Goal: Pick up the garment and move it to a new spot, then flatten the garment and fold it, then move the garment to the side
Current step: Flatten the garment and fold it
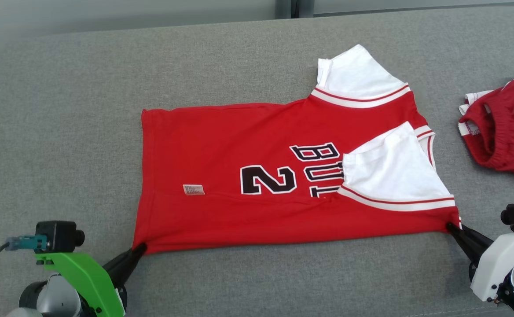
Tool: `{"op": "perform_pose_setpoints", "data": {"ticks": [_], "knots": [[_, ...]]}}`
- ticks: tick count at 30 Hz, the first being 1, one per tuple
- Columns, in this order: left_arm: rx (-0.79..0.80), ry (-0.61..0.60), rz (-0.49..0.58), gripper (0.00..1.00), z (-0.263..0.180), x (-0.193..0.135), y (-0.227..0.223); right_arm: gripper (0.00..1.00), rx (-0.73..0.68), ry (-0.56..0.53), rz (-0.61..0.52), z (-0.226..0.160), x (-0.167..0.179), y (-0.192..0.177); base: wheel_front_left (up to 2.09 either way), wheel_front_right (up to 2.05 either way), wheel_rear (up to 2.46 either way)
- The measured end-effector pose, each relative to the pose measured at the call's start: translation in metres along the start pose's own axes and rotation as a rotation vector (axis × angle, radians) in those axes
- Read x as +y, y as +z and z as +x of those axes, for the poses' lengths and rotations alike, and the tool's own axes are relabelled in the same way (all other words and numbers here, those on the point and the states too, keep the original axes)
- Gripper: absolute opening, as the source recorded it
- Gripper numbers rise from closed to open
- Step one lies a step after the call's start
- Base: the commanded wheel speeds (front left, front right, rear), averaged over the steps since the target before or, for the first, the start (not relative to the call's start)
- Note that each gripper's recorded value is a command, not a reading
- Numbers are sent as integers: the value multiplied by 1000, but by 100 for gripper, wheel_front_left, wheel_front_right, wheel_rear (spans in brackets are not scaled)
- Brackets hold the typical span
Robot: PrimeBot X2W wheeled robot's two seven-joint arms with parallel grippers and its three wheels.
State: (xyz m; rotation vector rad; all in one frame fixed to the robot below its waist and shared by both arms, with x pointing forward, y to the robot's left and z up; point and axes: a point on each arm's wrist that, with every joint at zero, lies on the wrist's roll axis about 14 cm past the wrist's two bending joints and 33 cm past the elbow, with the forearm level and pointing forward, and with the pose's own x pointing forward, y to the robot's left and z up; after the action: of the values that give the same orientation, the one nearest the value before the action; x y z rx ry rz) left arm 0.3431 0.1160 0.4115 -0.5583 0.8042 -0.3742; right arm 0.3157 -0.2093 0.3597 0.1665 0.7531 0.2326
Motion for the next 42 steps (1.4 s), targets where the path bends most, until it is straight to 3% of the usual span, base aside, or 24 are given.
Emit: {"op": "perform_pose_setpoints", "data": {"ticks": [13, 14, 15, 16, 17, 20, 25, 28, 29, 35, 42], "knots": [[37, -8, -69, 0, -6, -4, -25, 0, 43, 7, -5, -1, 3, -5, 0, 0, 0], [39, -4, -69, 2, -5, -3, -25, 0, 52, 14, -6, 0, 5, -6, 0, 0, 0], [41, 3, -69, 36, -5, 0, -25, 0, 60, 19, -11, 2, 6, -7, 0, 0, 0], [41, 11, -71, 36, -5, 2, -24, 0, 68, 21, -15, 2, 7, -7, 0, 0, 0], [44, 10, -71, 100, -4, 2, -24, 100, 71, 25, -15, 3, 8, -7, 0, 0, 0], [68, 29, -31, 100, -6, 9, -22, 100, 102, 74, -11, 6, 20, -9, 0, 0, 0], [37, 59, 103, 100, -9, 22, 23, 100, 160, 65, -46, 6, 5, 2, 0, 0, 0], [-6, 58, 186, 100, -4, 20, 61, 100, 100, 45, -128, 15, -10, 46, 0, 0, 0], [-6, 58, 186, 100, -4, 20, 61, 100, 100, 45, -128, 15, -10, 46, 0, 0, 0], [17, 41, 257, 100, 19, 15, 101, 100, -105, 84, -285, 42, 2, 158, 0, 0, 0], [70, 9, 269, 100, 58, 9, 125, 100, -250, 116, -298, 77, 23, 234, 0, 0, 0]]}}
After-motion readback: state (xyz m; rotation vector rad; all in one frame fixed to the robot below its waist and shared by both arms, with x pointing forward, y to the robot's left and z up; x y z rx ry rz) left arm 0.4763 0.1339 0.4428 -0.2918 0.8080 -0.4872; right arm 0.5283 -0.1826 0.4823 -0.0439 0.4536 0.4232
